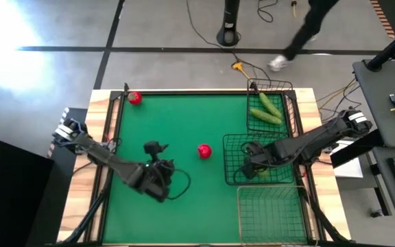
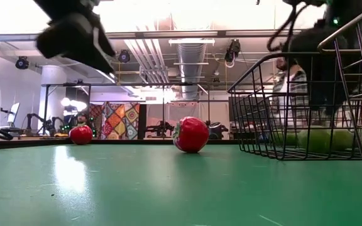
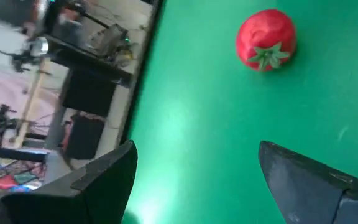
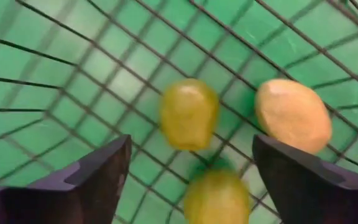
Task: Sort produce into baskets
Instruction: Put the lime into the bottom black wire basket, then put the middle tomato into the gold wire basket
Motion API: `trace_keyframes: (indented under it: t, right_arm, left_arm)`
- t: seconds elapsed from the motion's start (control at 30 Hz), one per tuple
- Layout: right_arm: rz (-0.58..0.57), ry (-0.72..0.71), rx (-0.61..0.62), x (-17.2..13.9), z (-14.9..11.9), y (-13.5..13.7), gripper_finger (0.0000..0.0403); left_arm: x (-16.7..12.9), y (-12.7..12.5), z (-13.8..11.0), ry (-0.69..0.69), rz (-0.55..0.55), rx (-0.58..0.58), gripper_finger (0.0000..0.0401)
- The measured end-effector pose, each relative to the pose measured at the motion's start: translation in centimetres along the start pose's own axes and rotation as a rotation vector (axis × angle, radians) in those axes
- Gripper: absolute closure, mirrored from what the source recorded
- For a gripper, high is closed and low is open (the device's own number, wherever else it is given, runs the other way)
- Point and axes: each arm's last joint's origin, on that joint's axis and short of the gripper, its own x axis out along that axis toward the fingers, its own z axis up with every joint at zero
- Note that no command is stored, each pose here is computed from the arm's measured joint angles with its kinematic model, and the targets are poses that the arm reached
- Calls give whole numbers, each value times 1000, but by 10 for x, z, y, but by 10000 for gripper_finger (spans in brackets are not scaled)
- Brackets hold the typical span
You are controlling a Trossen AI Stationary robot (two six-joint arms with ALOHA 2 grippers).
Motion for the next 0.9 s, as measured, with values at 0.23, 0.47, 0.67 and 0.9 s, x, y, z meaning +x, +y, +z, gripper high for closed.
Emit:
trace_keyframes:
  t: [0.23,0.47,0.67,0.9]
  right_arm:
    - [61,-89,-35,-30,10,17,45]
    - [101,-195,-108,-67,-2,34,59]
    - [102,-280,-151,-77,-14,39,76]
    - [80,-329,-184,-78,-11,38,74]
  left_arm:
    - [52,13,30,0,-317,64,85]
    - [100,31,32,-35,-527,-186,84]
    - [112,5,17,-77,-657,-270,50]
    - [121,7,25,-168,-548,-346,7]
